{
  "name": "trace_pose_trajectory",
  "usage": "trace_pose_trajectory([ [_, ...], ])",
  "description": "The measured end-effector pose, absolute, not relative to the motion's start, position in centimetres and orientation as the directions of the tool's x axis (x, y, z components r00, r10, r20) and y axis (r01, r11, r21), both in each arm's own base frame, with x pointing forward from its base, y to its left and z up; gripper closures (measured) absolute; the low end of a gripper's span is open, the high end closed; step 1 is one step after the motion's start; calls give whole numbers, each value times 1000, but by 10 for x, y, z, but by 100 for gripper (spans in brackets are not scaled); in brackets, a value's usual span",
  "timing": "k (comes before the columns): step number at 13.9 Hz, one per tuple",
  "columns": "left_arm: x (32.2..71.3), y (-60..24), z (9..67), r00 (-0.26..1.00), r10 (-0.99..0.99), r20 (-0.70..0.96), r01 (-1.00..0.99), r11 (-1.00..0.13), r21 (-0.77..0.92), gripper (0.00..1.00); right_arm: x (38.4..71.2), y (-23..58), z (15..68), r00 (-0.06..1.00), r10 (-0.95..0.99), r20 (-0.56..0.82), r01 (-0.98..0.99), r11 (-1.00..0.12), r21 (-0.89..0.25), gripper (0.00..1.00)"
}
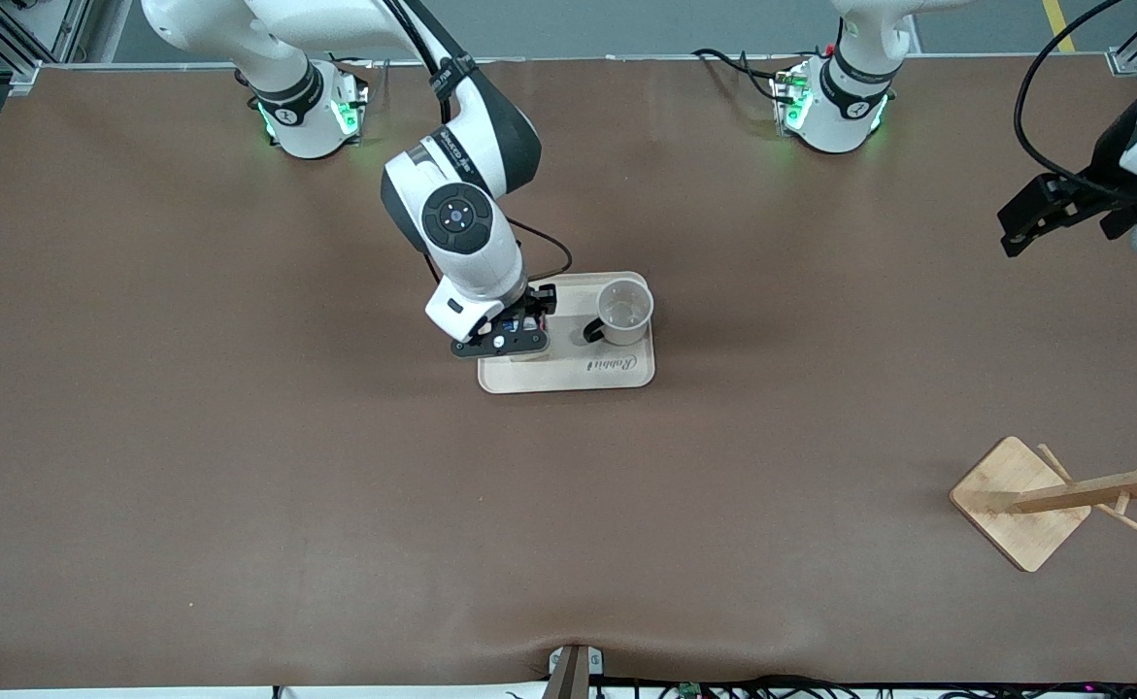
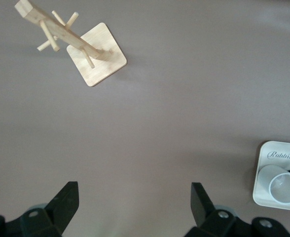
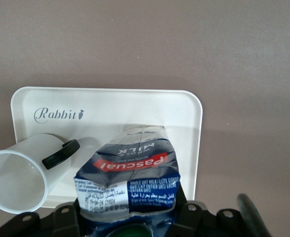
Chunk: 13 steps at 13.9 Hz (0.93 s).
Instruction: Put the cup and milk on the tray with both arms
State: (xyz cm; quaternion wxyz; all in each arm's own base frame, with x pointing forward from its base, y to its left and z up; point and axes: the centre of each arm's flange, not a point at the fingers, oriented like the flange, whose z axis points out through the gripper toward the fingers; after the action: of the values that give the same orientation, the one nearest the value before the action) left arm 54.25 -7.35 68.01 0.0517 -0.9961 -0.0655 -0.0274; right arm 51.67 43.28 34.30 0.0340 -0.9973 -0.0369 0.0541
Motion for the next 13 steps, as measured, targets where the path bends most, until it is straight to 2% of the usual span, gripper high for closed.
trace_pose_trajectory([
  [6, 521, -63, 681, 988, 141, 55, 146, -983, -108, 0, 516, 433, 343, 991, 78, -109, 71, -995, -72, 35],
  [10, 521, -66, 679, 989, 137, 51, 142, -984, -106, 0, 513, 431, 340, 987, 83, -140, 76, -996, -55, 1],
  [13, 519, -77, 678, 992, 116, 48, 120, -987, -106, 0, 511, 430, 341, 986, 84, -147, 77, -996, -52, 0],
])
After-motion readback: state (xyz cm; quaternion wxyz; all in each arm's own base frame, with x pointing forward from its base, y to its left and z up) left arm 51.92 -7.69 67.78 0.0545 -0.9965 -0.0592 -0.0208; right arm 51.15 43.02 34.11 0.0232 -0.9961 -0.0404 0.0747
